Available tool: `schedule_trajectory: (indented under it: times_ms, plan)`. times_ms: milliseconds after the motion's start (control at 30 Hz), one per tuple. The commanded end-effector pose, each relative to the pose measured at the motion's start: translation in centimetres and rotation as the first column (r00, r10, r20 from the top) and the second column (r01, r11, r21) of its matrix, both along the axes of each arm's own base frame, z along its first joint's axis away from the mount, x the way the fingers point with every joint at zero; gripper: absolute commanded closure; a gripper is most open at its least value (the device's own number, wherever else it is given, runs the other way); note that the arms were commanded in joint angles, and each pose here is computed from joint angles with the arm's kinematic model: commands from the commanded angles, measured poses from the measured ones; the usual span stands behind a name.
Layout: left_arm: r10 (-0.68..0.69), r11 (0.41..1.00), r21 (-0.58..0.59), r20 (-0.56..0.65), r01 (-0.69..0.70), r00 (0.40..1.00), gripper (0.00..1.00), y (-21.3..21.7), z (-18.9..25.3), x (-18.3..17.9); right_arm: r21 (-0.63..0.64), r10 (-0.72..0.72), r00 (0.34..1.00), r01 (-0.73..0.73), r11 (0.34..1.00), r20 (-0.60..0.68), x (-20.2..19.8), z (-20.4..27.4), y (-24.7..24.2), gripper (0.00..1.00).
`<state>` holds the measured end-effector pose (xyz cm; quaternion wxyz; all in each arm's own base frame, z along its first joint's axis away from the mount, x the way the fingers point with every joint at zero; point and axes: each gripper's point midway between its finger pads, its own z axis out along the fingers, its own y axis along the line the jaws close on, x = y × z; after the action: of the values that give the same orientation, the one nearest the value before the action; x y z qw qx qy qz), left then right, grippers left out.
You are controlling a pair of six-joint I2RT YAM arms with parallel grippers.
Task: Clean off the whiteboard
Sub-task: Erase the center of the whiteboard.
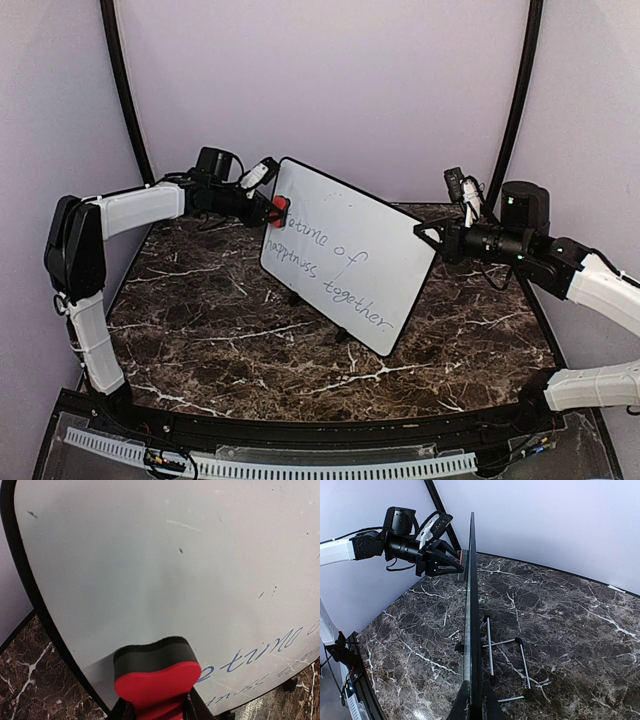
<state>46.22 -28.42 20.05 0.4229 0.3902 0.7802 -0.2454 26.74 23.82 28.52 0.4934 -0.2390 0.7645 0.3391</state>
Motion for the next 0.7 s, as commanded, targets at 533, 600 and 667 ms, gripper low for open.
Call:
schedule_trajectory:
  times_ms: [533,600,667]
  plan:
    - [0.006,1.000,0.000,-0.249,-0.007,0.968,0.72,2.3,-6.2,-1.6,-0.060,0.069,0.997,-0.067,0.996,0.022,-0.9,-1.1,0.6,1.00]
    - [0.002,1.000,-0.014,-0.221,-0.005,0.975,0.72,2.0,-5.2,-0.9,-0.061,0.070,0.997,-0.069,0.996,0.021,-0.9,-1.1,0.6,1.00]
    - [-0.002,1.000,-0.031,-0.195,-0.004,0.981,0.72,1.7,-4.1,-0.1,-0.061,0.069,0.997,-0.068,0.996,0.022,-0.9,-1.1,0.6,1.00]
